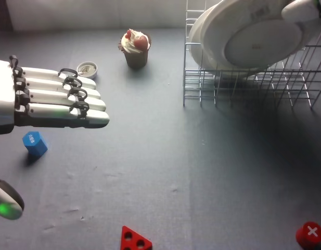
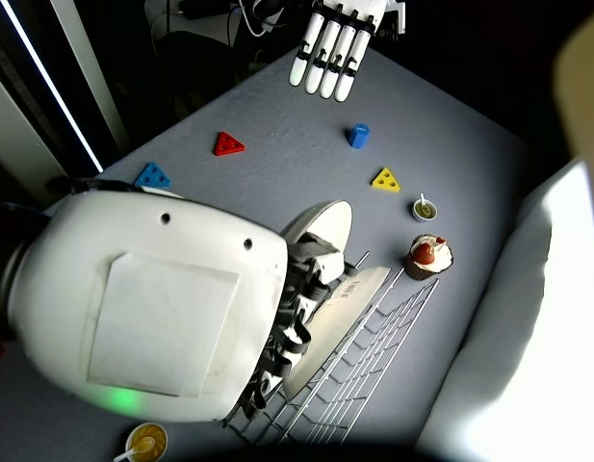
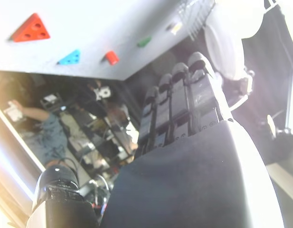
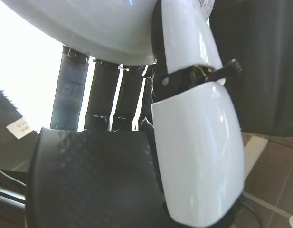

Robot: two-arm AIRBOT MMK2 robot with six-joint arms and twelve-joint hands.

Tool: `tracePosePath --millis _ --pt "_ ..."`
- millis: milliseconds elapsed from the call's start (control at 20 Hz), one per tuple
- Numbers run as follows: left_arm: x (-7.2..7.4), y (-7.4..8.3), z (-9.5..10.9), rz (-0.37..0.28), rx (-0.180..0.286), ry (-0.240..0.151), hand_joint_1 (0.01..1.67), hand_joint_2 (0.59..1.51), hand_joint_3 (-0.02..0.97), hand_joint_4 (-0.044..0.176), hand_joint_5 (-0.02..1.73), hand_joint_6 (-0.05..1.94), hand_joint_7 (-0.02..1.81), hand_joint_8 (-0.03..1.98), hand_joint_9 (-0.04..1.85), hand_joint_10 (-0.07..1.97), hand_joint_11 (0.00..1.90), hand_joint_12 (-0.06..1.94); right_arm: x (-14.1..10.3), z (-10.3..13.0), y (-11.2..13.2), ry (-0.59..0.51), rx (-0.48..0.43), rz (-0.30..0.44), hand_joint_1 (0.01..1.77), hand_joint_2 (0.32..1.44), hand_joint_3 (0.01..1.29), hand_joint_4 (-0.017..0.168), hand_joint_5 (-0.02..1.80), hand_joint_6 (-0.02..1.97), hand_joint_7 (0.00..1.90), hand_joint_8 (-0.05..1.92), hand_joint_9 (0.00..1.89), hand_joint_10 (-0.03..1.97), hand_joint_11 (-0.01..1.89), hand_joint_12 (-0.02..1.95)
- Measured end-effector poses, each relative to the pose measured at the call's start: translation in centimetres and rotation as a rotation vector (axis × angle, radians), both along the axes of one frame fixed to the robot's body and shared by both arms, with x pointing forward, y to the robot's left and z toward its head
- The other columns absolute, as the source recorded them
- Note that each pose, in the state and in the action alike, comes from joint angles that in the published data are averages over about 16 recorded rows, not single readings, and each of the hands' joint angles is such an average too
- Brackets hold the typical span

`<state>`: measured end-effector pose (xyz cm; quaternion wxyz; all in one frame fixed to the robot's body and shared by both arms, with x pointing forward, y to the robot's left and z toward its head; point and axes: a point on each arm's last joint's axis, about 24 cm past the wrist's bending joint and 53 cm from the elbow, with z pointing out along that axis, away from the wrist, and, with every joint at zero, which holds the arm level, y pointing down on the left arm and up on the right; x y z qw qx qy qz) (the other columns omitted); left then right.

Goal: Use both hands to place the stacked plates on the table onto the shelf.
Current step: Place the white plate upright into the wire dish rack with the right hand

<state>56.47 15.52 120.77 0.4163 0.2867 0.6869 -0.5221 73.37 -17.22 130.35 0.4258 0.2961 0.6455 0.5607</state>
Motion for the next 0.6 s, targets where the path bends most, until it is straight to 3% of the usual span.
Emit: tracePosePath --millis 600 --pt "-0.1 -0.1 0.0 -0.005 -0.002 0.000 0.03 0.893 0.019 0.003 0.08 0.02 0.12 0.00 0.12 0.01 0.11 0.00 0.5 -1.2 0.7 0.000 -0.020 0.004 1.47 0.99 0.01 -0.009 0.89 0.78 1.09 0.62 1.16 0.65 0.96 1.34"
